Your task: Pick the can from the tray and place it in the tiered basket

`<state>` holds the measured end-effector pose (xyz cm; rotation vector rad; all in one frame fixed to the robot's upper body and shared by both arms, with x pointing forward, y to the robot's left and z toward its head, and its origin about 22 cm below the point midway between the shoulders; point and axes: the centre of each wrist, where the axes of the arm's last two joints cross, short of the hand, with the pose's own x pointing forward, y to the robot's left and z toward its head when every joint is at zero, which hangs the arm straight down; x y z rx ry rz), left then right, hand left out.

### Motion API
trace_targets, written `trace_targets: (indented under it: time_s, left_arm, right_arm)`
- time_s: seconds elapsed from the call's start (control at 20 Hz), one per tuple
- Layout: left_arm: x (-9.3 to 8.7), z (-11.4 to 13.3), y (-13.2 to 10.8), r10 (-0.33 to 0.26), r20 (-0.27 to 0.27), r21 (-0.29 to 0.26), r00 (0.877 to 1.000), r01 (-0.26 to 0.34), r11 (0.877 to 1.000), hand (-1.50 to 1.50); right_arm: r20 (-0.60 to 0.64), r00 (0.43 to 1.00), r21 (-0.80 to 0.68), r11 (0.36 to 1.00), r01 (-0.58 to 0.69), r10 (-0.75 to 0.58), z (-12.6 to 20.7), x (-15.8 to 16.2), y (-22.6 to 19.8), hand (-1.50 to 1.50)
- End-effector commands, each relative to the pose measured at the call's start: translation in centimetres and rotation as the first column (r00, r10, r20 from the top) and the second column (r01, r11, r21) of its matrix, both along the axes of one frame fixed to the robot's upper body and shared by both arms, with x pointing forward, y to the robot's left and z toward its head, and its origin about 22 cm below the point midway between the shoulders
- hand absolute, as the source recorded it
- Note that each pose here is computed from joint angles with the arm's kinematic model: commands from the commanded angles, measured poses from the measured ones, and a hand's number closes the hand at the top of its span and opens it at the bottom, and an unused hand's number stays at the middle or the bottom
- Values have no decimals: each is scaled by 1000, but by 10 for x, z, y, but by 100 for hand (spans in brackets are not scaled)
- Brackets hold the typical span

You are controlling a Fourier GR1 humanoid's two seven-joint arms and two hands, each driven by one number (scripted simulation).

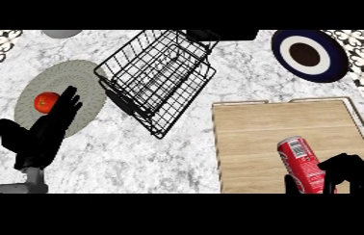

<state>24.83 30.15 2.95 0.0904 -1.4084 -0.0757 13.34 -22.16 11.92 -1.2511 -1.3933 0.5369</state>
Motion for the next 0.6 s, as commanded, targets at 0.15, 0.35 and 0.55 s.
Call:
trace_targets:
  time_s: [0.15, 0.35, 0.55]
  left_arm:
    - [10, 3, -9, -15, 18, -7, 1000, 15, 1000, 0]
    - [9, 8, -18, -47, 8, -1, 999, 47, 999, 0]
    - [5, 2, -19, -32, 27, 3, 999, 32, 999, 0]
  right_arm:
    - [166, 984, 120, 990, -79, 59, 47, -18, 53, 150]
    - [129, 988, 92, 990, -103, 90, 70, -13, 86, 150]
    - [122, 981, 72, 985, -157, 147, 82, 11, 122, 150]
